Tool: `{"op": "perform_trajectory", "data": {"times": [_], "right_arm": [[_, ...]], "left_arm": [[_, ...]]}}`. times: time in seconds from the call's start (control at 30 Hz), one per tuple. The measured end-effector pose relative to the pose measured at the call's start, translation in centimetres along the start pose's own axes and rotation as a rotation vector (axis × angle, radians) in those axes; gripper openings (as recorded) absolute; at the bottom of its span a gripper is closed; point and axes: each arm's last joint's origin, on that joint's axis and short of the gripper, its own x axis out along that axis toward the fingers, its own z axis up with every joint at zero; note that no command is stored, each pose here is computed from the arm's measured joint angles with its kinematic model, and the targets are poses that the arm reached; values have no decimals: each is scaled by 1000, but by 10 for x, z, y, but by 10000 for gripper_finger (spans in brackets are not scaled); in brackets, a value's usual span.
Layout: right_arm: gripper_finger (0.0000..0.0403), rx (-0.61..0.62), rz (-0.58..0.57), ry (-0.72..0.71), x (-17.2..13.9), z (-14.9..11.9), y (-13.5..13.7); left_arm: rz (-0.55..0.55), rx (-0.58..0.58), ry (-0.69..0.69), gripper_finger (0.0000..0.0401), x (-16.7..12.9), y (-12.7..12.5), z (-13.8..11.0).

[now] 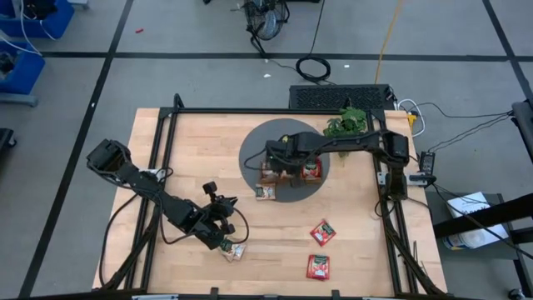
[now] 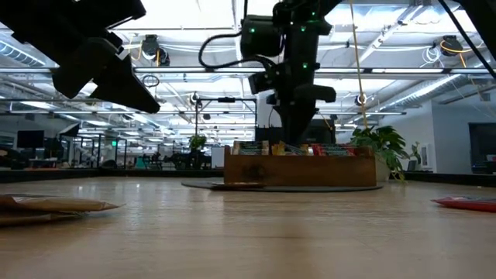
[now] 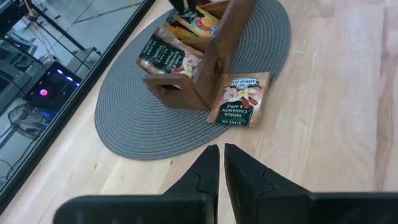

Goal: Pick & Place Tea
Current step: Put the orange tea packet into the middle section of the wooden organizer

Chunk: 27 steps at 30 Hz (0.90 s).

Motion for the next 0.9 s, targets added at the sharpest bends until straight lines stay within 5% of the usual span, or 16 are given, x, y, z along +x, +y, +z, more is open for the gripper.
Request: {"op": "perform_trajectory", "data": {"times": [0.53,0.9], "right_arm": [[114,38,57,-68,12,-2,-6],[57,44,44,-36,18,-7,-3]], "left_arm": [[1,1,0,33,0,0,0],[1,2,0,33,0,0,0]]}}
